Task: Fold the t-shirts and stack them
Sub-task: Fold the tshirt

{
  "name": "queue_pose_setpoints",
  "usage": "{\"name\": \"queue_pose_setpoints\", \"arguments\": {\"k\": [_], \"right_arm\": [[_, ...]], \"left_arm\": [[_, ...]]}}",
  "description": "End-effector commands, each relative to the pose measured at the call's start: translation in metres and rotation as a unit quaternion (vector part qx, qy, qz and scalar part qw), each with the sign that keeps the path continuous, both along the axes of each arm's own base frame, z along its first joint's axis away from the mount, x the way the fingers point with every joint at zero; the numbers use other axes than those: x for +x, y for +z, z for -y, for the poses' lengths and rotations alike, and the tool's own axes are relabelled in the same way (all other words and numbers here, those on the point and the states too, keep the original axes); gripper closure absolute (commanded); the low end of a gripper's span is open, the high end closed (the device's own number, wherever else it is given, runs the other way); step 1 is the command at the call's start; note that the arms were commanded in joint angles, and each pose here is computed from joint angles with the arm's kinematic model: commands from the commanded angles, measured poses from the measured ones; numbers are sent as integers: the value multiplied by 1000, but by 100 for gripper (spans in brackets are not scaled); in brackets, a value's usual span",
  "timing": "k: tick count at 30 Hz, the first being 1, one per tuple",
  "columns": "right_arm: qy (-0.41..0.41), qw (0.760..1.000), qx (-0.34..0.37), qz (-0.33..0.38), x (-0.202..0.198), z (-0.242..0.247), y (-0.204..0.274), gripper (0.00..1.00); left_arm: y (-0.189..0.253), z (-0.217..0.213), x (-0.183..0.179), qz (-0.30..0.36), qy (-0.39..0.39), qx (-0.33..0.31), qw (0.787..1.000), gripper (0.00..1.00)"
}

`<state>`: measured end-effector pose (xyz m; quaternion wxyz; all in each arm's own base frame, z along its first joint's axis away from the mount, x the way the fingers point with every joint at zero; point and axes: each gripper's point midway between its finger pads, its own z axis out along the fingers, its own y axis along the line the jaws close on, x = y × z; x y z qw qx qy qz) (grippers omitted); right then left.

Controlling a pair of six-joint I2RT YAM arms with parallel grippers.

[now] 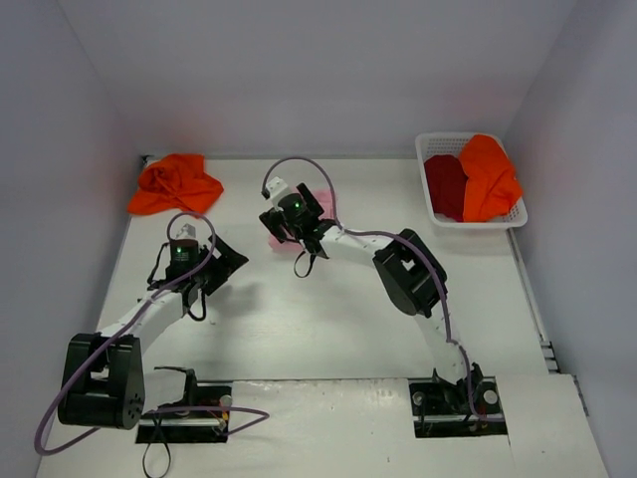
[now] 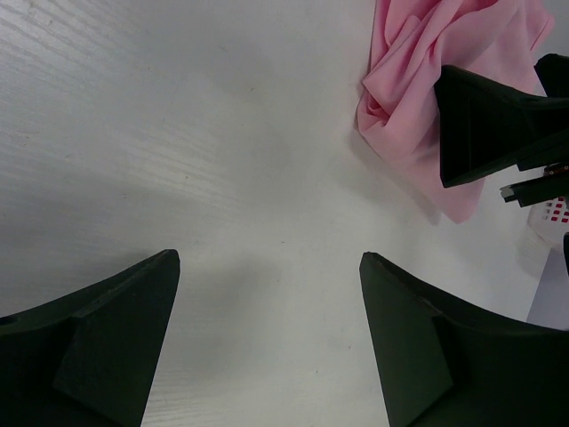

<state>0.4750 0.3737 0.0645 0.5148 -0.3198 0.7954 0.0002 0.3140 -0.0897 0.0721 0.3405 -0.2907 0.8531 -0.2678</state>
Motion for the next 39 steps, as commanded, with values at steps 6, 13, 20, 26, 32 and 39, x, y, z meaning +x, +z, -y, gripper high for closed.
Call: {"name": "queue_pose_setpoints", "arguments": {"k": [6, 13, 20, 26, 32, 39], "right_arm": [[-24, 993, 71, 90, 3, 14, 131, 1], [-40, 988, 98, 113, -16, 38, 188, 1], [-65, 989, 73, 112, -23, 58, 185, 0], [-79, 991, 65, 91, -26, 66, 160, 0], [-98, 991, 65, 68, -29, 79, 136, 1], [-125, 988, 79, 53, -31, 106, 129, 1]], "left_arm": [[37, 1, 19, 61, 3, -12, 998, 23], [54, 3, 29, 79, 6, -20, 997, 23], [83, 25, 58, 107, -18, -41, 993, 23], [113, 62, 82, 135, -58, -45, 988, 23], [132, 102, 103, 149, -96, -52, 983, 23], [101, 118, 123, 126, -121, -45, 984, 23]]}}
